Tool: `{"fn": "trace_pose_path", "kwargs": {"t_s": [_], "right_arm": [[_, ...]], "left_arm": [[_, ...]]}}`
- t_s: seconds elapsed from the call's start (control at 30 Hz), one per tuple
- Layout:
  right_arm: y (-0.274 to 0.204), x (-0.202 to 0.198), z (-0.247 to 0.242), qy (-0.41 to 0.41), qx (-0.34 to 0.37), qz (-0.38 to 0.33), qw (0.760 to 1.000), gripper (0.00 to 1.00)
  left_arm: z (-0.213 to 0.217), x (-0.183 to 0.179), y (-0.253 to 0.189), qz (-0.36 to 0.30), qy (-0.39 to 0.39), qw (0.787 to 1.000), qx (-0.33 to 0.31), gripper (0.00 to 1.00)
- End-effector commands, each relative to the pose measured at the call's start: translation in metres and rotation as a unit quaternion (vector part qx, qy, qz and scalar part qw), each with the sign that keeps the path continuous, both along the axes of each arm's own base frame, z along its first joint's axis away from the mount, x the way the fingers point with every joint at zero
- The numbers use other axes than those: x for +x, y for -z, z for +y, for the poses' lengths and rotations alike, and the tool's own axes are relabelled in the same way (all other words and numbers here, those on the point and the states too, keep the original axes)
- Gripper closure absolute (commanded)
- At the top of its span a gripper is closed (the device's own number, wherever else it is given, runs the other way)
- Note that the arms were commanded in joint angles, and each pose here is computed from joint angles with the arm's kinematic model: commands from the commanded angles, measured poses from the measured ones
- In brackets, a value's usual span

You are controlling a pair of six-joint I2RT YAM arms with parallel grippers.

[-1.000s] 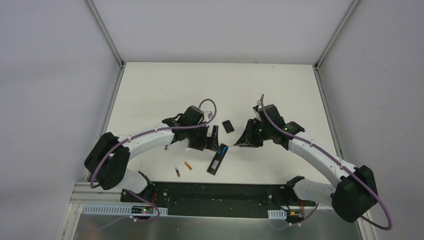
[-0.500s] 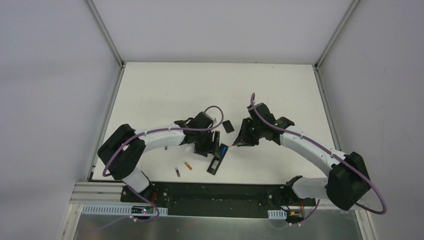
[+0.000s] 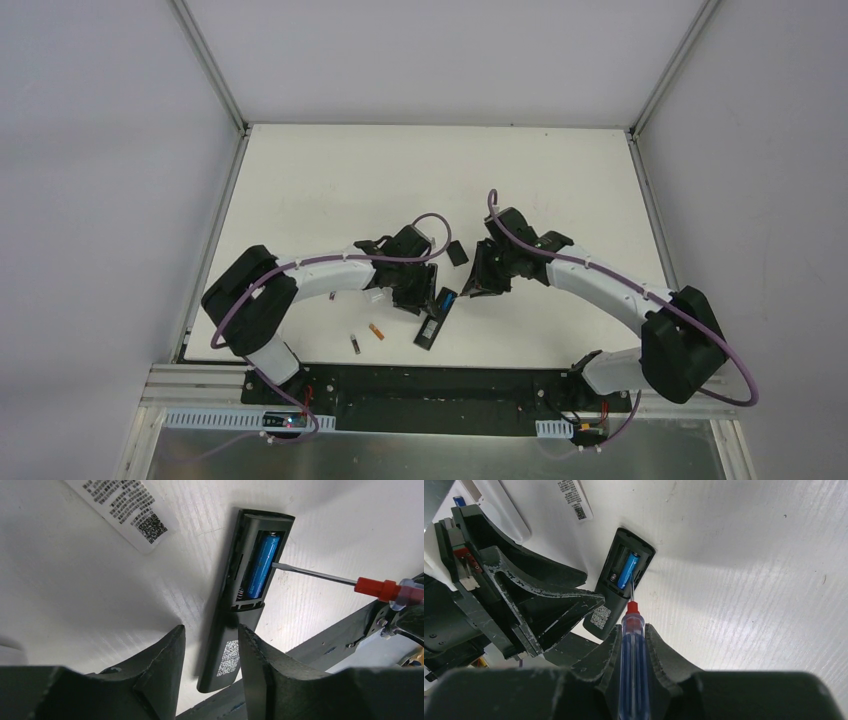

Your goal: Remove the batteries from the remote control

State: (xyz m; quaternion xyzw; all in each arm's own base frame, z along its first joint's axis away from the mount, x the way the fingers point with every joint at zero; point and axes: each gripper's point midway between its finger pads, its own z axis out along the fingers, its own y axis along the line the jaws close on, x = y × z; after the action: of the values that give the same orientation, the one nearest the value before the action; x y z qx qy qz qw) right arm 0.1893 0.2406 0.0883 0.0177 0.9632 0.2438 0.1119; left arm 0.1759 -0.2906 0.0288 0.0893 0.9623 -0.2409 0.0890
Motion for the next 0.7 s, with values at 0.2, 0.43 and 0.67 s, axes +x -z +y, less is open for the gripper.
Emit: {"fn": "trace_pose_path", "kwargs": {"t_s": [0.2,0.43,0.67], "right_arm": [[-0.005,0.009,0.008,0.006,0.0,-0.005,1.0,1.0],[-0.001,0.007,0.009,0.009,-0.007,0.003,1.0,1.0],[0.008,0.005,0.008,0.009,-0.02,0.013,1.0,1.0]], "left_arm": [[0.005,-0.008,0.015,0.016,0.011,0.999,0.037,0.69],[0.003,-0.009,0.016,0.016,0.014,0.999,0.039,0.74],[0.001,-0.009,0.018,0.017,0.015,0.999,0.041,0.77]]}}
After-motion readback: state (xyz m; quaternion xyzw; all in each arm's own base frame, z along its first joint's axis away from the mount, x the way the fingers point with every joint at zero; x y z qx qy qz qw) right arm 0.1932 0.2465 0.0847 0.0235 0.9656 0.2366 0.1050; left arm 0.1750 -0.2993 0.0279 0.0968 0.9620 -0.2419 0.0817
